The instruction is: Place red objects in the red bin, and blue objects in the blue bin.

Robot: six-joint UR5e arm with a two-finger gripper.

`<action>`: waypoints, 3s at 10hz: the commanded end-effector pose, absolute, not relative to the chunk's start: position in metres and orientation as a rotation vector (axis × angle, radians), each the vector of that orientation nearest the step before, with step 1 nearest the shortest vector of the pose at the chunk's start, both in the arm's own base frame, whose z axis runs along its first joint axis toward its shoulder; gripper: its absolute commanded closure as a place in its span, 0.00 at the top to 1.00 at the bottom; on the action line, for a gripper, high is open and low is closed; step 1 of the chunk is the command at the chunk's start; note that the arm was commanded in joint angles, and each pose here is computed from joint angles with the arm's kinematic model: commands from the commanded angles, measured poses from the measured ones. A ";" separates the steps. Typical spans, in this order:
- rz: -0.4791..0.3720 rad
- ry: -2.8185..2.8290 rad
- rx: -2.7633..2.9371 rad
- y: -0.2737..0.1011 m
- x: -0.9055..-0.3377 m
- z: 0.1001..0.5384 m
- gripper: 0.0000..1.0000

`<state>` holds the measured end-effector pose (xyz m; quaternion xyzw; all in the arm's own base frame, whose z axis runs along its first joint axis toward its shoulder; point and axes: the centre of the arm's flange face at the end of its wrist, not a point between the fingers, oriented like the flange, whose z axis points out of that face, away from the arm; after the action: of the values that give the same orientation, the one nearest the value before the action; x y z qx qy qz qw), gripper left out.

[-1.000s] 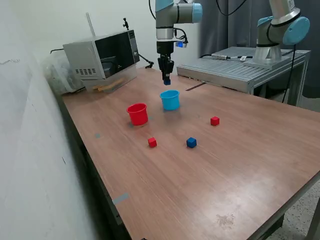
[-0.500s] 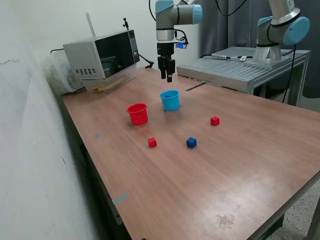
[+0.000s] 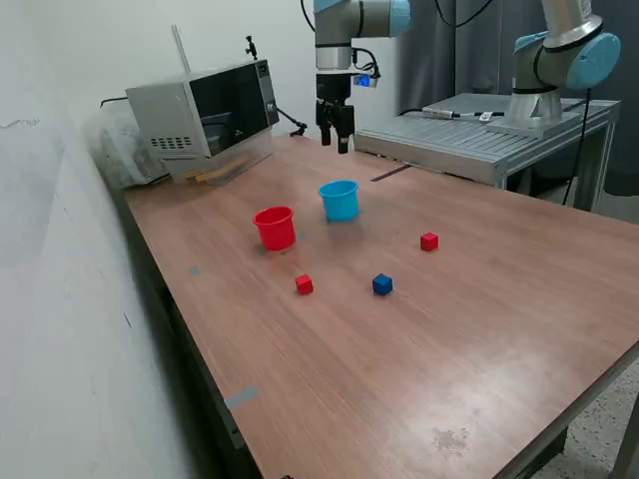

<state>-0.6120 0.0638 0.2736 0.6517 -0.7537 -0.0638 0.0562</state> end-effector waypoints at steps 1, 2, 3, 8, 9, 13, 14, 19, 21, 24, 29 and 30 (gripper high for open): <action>-0.249 -2.078 2.126 -0.046 -0.574 0.397 1.00; -0.266 -1.985 2.178 -0.091 -0.565 0.422 1.00; -0.276 -1.900 2.225 -0.130 -0.562 0.433 1.00; -0.253 -1.887 2.185 -0.221 -0.647 0.417 1.00; -0.211 -1.917 2.219 -0.225 -0.677 0.370 1.00; -0.078 -1.965 2.324 -0.232 -0.726 0.201 1.00; -0.052 -1.962 2.353 -0.233 -0.730 0.172 1.00; -0.045 -1.936 2.380 -0.234 -0.738 0.123 1.00; -0.040 -1.936 2.384 -0.234 -0.738 0.110 1.00; -0.082 -1.915 2.360 -0.234 -0.743 0.114 1.00; -0.101 -1.902 2.355 -0.220 -0.749 0.113 1.00; -0.099 -1.903 2.360 -0.218 -0.748 0.111 1.00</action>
<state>-0.7480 -0.2240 0.1141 0.7738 -0.6302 -0.0315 0.0553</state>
